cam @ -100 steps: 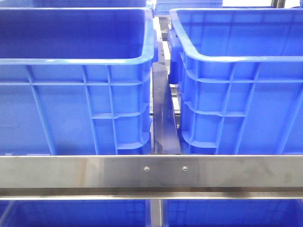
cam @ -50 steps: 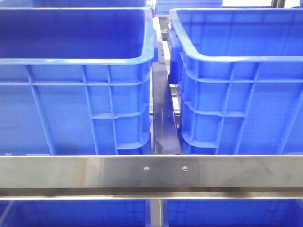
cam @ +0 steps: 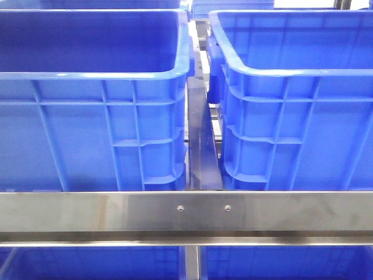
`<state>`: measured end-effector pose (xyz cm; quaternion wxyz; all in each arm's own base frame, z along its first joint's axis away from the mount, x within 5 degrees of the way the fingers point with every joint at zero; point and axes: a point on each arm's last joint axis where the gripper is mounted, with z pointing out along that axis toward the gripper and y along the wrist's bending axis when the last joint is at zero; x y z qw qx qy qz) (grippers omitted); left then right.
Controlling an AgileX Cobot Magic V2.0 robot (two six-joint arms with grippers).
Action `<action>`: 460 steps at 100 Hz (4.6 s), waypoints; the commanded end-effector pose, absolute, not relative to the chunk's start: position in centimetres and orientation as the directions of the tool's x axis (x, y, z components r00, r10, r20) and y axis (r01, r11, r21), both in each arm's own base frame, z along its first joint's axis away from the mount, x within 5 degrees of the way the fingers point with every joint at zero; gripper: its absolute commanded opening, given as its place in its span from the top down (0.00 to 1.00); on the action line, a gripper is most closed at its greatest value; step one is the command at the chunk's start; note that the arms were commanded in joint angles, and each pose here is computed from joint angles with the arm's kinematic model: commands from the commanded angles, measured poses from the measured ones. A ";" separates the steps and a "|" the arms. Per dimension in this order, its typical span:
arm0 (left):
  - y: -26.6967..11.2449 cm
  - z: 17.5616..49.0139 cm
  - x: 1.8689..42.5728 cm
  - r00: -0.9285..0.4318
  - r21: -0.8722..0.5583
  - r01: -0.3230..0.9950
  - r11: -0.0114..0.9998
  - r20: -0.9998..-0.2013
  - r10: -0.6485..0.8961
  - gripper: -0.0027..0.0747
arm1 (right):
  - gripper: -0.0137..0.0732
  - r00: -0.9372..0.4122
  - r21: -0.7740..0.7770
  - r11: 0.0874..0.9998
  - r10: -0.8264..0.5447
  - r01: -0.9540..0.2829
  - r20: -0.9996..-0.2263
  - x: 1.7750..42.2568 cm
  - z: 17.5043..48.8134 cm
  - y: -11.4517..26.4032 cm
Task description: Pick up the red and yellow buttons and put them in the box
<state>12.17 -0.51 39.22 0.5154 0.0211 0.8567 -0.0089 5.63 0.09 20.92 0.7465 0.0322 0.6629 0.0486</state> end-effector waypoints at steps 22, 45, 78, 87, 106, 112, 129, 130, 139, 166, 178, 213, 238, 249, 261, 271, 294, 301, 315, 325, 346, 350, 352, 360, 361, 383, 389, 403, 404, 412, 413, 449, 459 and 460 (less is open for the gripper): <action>-0.7 39.8 16.7 -0.489 -0.004 0.044 0.999 -0.872 0.018 0.99 | 0.98 0.240 0.096 0.995 0.103 -0.041 -0.965 5.2 22.4 0.1; -0.8 38.6 18.5 -0.550 0.001 0.047 0.999 -0.835 0.027 0.98 | 0.98 0.240 0.096 0.995 0.103 -0.041 -0.965 5.2 22.4 0.1; -0.9 38.3 18.8 -0.569 -0.012 0.050 0.999 -0.822 0.018 0.35 | 0.98 0.240 0.096 0.995 0.103 -0.041 -0.965 5.2 22.4 0.1; -1.1 38.3 18.8 -0.563 -0.041 0.054 0.998 -0.826 -0.004 0.30 | 0.98 0.240 0.096 0.995 0.103 -0.041 -0.965 5.2 22.4 0.1; -2.1 38.1 20.0 -0.561 -0.038 0.115 0.993 -0.827 0.034 0.31 | 0.98 0.240 0.096 0.995 0.103 -0.041 -0.965 5.2 22.4 0.1; -3.1 37.8 20.7 -0.578 -0.042 0.155 0.987 -0.814 0.056 0.31 | 0.98 0.240 0.096 0.995 0.103 -0.041 -0.965 5.2 22.4 0.1; -6.3 36.7 24.0 -0.612 -0.044 0.259 0.965 -0.780 0.129 0.31 | 0.98 0.240 0.096 0.995 0.103 -0.041 -0.965 5.2 22.4 0.1; -6.4 36.6 24.1 -0.615 -0.044 0.263 0.964 -0.778 0.132 0.31 | 0.98 0.240 0.096 0.995 0.103 -0.041 -0.965 5.2 22.4 0.1; -7.7 35.8 26.3 -0.639 -0.052 0.281 0.958 -0.755 0.146 0.31 | 0.98 0.240 0.096 0.995 0.103 -0.041 -0.965 5.2 22.4 0.1; -9.8 33.1 32.6 -0.723 -0.089 0.262 0.961 -0.678 0.134 0.31 | 0.98 0.240 0.096 0.995 0.103 -0.041 -0.965 5.2 22.4 0.1; -10.4 31.7 34.5 -0.751 -0.100 0.257 0.961 -0.647 0.133 0.31 | 0.98 0.240 0.096 0.995 0.103 -0.041 -0.965 5.2 22.4 0.1; -11.2 28.2 36.7 -0.802 -0.125 0.240 0.963 -0.585 0.124 0.31 | 0.98 0.240 0.096 0.995 0.103 -0.041 -0.965 5.2 22.4 0.1; -11.5 26.2 37.8 -0.812 -0.123 0.233 0.965 -0.571 0.123 0.31 | 0.98 0.240 0.096 0.995 0.103 -0.041 -0.965 5.2 22.4 0.1; -11.6 25.5 38.1 -0.819 -0.123 0.231 0.965 -0.559 0.125 0.31 | 0.98 0.240 0.096 0.995 0.103 -0.041 -0.965 5.2 22.4 0.1; -11.6 25.5 38.3 -0.810 -0.122 0.231 0.965 -0.574 0.121 0.34 | 0.98 0.240 0.096 0.995 0.103 -0.041 -0.965 5.2 22.4 0.1; -11.6 25.5 38.3 -0.804 -0.122 0.231 0.965 -0.582 0.118 0.46 | 0.98 0.240 0.096 0.995 0.103 -0.041 -0.965 5.2 22.4 0.1; -11.6 25.5 38.3 -0.801 -0.115 0.241 0.964 -0.584 0.130 0.97 | 0.98 0.240 0.096 0.995 0.103 -0.041 -0.965 5.2 22.4 0.1; -11.6 25.6 38.2 -0.802 -0.110 0.249 0.962 -0.581 0.141 0.99 | 0.98 0.240 0.096 0.995 0.103 -0.041 -0.965 5.2 22.4 0.1; -11.3 27.4 37.3 -0.793 -0.112 0.254 0.961 -0.592 0.141 0.99 | 0.98 0.240 0.096 0.995 0.103 -0.041 -0.965 5.2 22.4 0.1; -11.0 29.7 36.1 -0.771 -0.113 0.261 0.959 -0.621 0.137 0.99 | 0.98 0.240 0.096 0.995 0.103 -0.041 -0.965 5.2 22.4 0.1; -11.2 36.1 31.7 -0.668 -0.107 0.325 0.940 -0.729 0.148 0.99 | 0.98 0.240 0.096 0.995 0.103 -0.041 -0.965 5.2 22.4 0.1; -11.5 37.3 30.6 -0.640 -0.101 0.351 0.931 -0.752 0.159 0.99 | 0.98 0.240 0.096 0.995 0.103 -0.041 -0.965 5.2 22.4 0.1; -11.5 37.9 30.1 -0.628 -0.099 0.361 0.927 -0.761 0.163 0.99 | 0.98 0.240 0.096 0.995 0.103 -0.041 -0.965 5.2 22.4 0.1; -12.4 39.7 27.8 -0.584 -0.096 0.414 0.905 -0.791 0.183 0.99 | 0.98 0.240 0.096 0.995 0.103 -0.041 -0.965 5.2 22.4 0.1; -12.4 40.0 27.5 -0.577 -0.096 0.419 0.903 -0.796 0.184 0.99 | 0.98 0.242 0.096 0.995 0.103 -0.041 -0.965 5.2 22.5 0.1; -15.4 43.1 21.6 -0.473 -0.086 0.593 0.801 -0.842 0.260 0.99 | 0.98 0.258 0.096 0.995 0.103 -0.043 -0.960 5.1 22.6 0.1; -16.1 43.4 20.4 -0.448 -0.077 0.634 0.769 -0.847 0.285 0.99 | 0.98 0.258 0.096 0.995 0.103 -0.043 -0.960 5.1 22.6 0.1; -17.9 43.5 18.6 -0.407 -0.058 0.707 0.705 -0.848 0.338 0.99 | 0.98 0.267 0.095 0.994 0.103 -0.043 -0.958 5.1 22.7 0.1; -18.0 43.5 18.5 -0.405 -0.058 0.712 0.699 -0.848 0.342 0.99 | 0.98 0.271 0.095 0.994 0.104 -0.044 -0.957 5.1 22.7 0.1; -18.7 43.4 18.0 -0.395 -0.057 0.734 0.677 -0.846 0.358 0.99 | 0.98 0.275 0.095 0.994 0.104 -0.044 -0.956 5.0 23.2 0.1; -18.7 43.4 18.0 -0.395 -0.057 0.735 0.675 -0.846 0.359 0.99 | 0.98 0.277 0.095 0.994 0.104 -0.044 -0.955 4.9 23.4 0.1; -19.4 43.2 17.7 -0.391 -0.057 0.752 0.657 -0.841 0.374 0.99 | 0.98 0.113 0.137 0.989 0.142 -0.049 -0.983 1.9 32.0 0.2; -19.4 43.2 17.7 -0.391 -0.057 0.752 0.657 -0.841 0.374 0.99 | 0.98 -0.003 0.137 0.990 0.137 -0.040 -0.991 1.8 34.4 0.2; -19.4 43.2 17.7 -0.391 -0.057 0.752 0.657 -0.841 0.374 0.99 | 0.98 -0.008 0.137 0.990 0.136 -0.039 -0.991 1.8 34.8 0.2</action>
